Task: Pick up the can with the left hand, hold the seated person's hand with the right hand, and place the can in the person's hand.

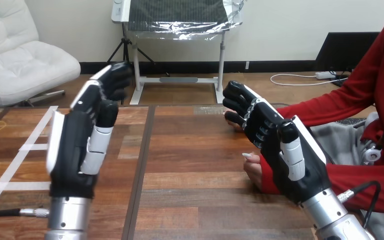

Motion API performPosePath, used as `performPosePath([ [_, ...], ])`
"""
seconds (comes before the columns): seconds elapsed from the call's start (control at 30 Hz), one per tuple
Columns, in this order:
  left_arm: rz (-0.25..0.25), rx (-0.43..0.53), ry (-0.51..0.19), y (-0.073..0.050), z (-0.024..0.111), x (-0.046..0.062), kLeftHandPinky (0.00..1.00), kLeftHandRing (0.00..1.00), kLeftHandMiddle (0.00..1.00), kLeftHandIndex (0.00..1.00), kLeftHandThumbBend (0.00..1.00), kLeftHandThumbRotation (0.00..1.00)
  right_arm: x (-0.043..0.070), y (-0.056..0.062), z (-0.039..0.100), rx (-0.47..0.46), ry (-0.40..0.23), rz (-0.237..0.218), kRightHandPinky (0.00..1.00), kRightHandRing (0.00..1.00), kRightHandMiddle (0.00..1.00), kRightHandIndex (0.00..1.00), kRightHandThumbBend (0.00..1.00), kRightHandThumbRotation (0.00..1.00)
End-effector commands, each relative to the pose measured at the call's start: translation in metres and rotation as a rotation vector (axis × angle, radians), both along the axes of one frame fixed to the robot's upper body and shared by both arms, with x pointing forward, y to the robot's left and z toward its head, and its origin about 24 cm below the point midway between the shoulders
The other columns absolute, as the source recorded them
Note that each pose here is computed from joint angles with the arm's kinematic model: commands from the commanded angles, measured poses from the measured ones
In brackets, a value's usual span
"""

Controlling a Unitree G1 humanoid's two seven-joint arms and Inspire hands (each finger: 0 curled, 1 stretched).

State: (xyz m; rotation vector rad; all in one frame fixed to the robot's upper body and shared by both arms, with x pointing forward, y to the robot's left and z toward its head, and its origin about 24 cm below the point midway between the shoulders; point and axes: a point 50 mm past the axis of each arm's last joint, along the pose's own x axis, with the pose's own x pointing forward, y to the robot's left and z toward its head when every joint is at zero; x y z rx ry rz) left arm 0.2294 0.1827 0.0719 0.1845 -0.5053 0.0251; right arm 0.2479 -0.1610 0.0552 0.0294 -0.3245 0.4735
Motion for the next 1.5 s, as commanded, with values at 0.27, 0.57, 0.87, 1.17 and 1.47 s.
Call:
performPosePath([
  [0.27,0.095,0.165,-0.062,0.030,0.021,0.030,0.73,0.80,0.82,0.79,0.61,0.93,0.013,0.004,0.018,0.018,-0.083,-0.001,0.91,0.93,0.92,0.91,0.91,1.00],
  [0.57,0.140,0.217,-0.046,0.046,0.028,0.050,0.75,0.84,0.85,0.81,0.65,0.88,0.013,0.004,0.018,0.022,-0.076,0.007,0.91,0.94,0.92,0.91,0.91,1.00],
  [0.87,0.193,0.283,0.003,0.059,0.035,0.070,0.80,0.87,0.88,0.84,0.71,0.88,0.013,0.005,0.018,0.033,-0.078,0.013,0.92,0.93,0.91,0.90,0.93,1.00],
  [1.17,0.217,0.320,0.069,0.066,0.043,0.094,0.81,0.89,0.90,0.87,0.66,0.84,0.013,0.005,0.018,0.028,-0.081,0.016,0.92,0.93,0.91,0.90,0.94,1.00],
  [1.47,0.220,0.350,0.156,0.072,0.045,0.112,0.85,0.92,0.94,0.92,0.65,0.78,0.012,0.006,0.018,0.026,-0.083,0.009,0.92,0.93,0.91,0.90,0.94,1.00],
])
